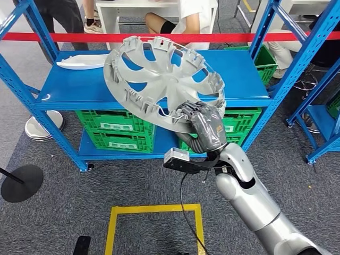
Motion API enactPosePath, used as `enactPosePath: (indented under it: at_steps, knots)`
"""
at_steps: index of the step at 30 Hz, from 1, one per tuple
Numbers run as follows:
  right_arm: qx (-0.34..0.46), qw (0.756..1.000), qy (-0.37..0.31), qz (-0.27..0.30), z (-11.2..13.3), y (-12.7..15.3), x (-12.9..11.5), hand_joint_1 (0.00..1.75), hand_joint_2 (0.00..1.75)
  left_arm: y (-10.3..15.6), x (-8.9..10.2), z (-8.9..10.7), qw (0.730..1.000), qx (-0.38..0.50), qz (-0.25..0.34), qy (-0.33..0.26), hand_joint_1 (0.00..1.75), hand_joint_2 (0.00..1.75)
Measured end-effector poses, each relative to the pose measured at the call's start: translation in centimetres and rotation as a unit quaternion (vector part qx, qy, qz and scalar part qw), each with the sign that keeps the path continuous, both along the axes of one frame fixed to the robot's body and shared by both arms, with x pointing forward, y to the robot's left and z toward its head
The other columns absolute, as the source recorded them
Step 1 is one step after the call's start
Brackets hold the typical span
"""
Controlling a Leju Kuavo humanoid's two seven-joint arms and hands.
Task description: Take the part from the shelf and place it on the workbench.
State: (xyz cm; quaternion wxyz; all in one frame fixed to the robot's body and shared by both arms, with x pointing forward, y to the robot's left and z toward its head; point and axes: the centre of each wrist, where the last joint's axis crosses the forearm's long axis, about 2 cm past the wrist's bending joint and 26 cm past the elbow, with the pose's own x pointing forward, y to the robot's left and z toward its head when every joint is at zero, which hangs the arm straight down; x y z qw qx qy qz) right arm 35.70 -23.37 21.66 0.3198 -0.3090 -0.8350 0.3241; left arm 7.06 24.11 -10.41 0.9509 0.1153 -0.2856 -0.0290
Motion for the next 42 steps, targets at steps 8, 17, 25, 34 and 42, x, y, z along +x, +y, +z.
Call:
enactPosePath:
  at_steps: [8, 17, 25, 34, 42]
  knots:
    - [-0.001, 1.000, -0.002, 0.000, 0.22, 0.00, 0.24, 1.75, 1.75, -0.11, 0.02, 0.01, 1.000, -0.002, 0.001, 0.000, 0.00, 1.75]
    - [-0.001, 1.000, -0.002, 0.002, 0.36, 0.13, 0.33, 1.75, 1.75, -0.12, -0.02, 0.01, 1.000, -0.003, 0.003, 0.000, 0.00, 1.75]
    - [-0.001, 1.000, -0.001, 0.002, 0.24, 0.13, 0.29, 1.75, 1.75, -0.12, 0.09, 0.03, 1.000, -0.003, 0.003, 0.000, 0.00, 1.75]
    - [-0.001, 1.000, 0.002, 0.003, 0.04, 0.15, 0.19, 1.75, 1.75, 0.14, 0.10, 0.00, 1.000, -0.001, 0.005, 0.000, 0.00, 1.75]
    - [0.001, 1.000, 0.000, 0.004, 0.17, 0.16, 0.19, 1.75, 1.75, 0.19, 0.11, 0.00, 1.000, -0.001, 0.005, 0.000, 0.00, 1.75]
